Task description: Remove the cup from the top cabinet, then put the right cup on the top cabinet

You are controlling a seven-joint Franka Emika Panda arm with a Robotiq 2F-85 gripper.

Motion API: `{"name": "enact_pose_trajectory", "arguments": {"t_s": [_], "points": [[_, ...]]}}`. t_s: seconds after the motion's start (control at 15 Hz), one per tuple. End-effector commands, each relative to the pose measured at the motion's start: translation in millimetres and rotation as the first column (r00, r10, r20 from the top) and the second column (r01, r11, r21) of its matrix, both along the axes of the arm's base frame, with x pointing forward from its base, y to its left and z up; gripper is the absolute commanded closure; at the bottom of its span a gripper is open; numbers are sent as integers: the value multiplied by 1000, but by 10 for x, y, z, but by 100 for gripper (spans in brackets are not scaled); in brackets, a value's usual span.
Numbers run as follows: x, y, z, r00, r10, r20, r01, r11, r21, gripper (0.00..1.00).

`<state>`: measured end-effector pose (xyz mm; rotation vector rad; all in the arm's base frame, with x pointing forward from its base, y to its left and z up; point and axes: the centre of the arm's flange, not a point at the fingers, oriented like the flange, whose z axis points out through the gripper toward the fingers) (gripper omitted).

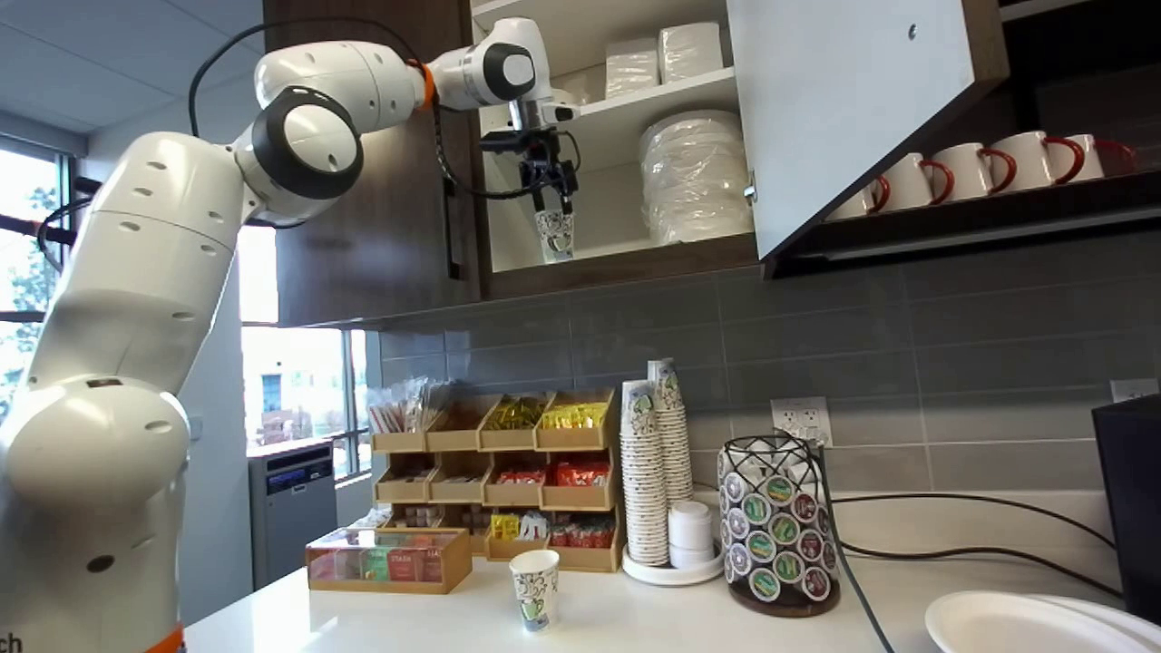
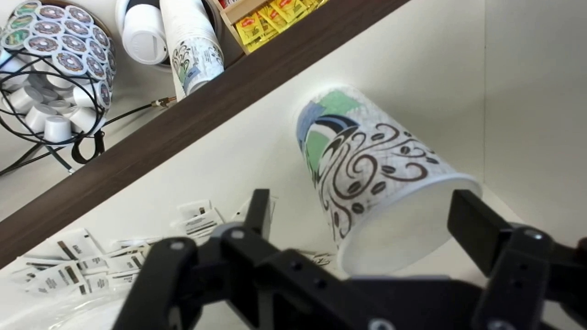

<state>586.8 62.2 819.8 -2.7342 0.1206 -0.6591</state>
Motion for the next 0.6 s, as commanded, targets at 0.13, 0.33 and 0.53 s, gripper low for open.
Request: {"name": "enact_pose_trajectory", "arguments": {"t_s": [0.13,0.33,0.53], "points": [[-198,-256,271,994,-3,108,3,1000,4,0],[-440,-418,379,978,40,206,-33,999,-34,0],[-691,-520,490,957,104,271,-87,994,-72,0]]}}
